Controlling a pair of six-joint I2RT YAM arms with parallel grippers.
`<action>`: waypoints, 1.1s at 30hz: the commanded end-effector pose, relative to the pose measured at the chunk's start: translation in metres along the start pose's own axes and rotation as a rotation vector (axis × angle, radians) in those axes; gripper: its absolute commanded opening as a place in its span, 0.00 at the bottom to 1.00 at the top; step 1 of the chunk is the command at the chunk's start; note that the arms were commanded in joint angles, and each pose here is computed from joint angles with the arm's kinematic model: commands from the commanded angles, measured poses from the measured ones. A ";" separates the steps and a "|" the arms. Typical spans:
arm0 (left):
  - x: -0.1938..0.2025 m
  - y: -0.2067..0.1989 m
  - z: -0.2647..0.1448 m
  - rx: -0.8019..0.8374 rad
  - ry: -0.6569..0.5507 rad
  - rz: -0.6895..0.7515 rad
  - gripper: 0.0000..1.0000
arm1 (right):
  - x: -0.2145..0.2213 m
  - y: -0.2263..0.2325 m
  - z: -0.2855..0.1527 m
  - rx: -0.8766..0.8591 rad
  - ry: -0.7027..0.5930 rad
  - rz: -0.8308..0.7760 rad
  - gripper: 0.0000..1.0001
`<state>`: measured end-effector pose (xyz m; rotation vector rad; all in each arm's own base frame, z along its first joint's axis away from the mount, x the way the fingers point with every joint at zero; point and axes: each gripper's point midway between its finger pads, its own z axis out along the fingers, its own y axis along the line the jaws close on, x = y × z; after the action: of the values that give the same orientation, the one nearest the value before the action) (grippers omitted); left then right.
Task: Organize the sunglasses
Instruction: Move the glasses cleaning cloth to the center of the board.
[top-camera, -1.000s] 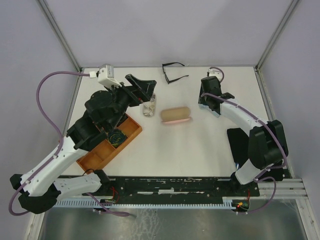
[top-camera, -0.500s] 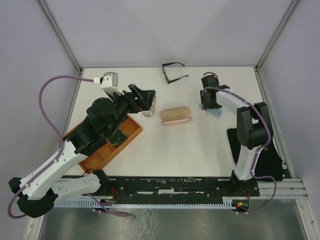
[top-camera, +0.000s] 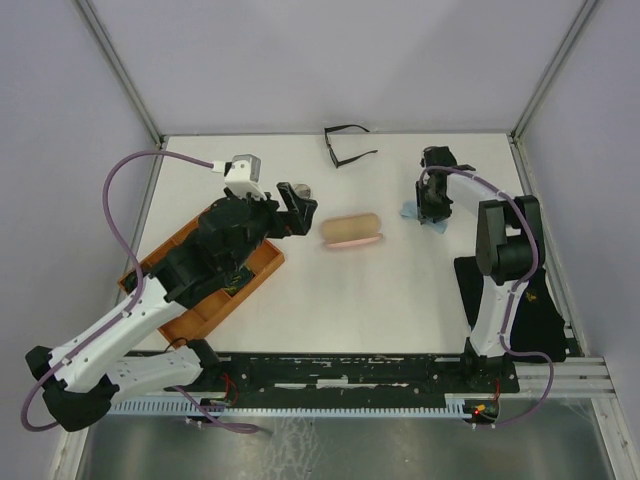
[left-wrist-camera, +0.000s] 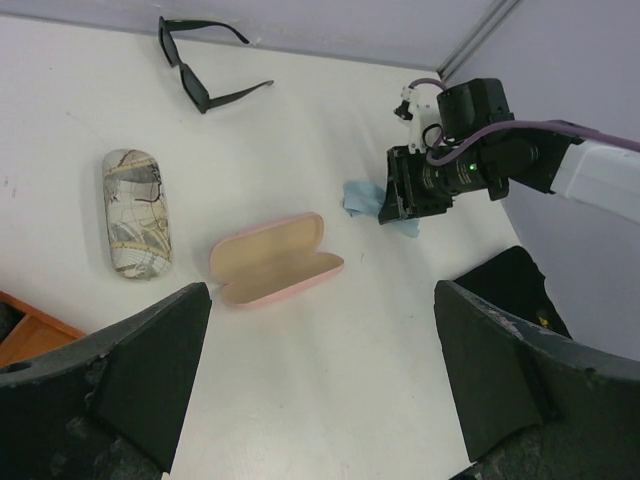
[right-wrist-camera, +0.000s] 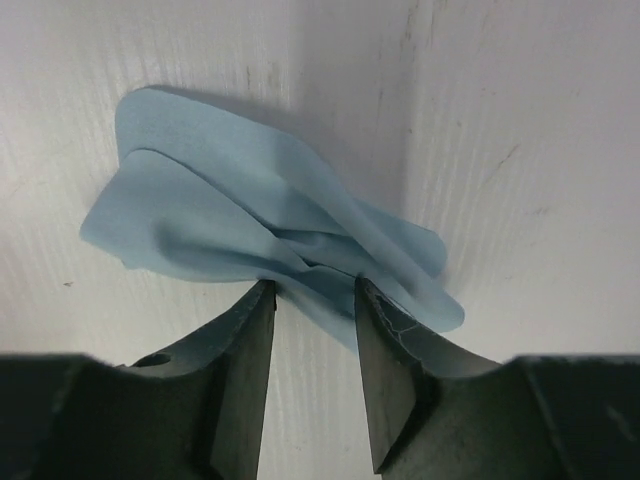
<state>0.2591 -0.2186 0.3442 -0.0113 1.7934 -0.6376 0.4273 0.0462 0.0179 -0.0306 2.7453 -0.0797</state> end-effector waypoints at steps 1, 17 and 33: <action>0.000 -0.001 0.002 0.009 0.003 0.021 0.99 | -0.004 0.010 0.001 -0.059 0.009 0.021 0.41; 0.041 0.017 0.012 -0.049 0.092 0.030 0.99 | 0.047 0.037 -0.058 -0.134 -0.002 0.012 0.00; 0.076 0.054 0.001 -0.171 0.142 -0.006 0.96 | 0.172 0.173 -0.138 -0.454 -0.010 -0.386 0.00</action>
<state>0.2529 -0.2101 0.2481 0.0128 2.0097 -0.4908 0.2236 0.1824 0.0515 -0.5639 2.7588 0.3034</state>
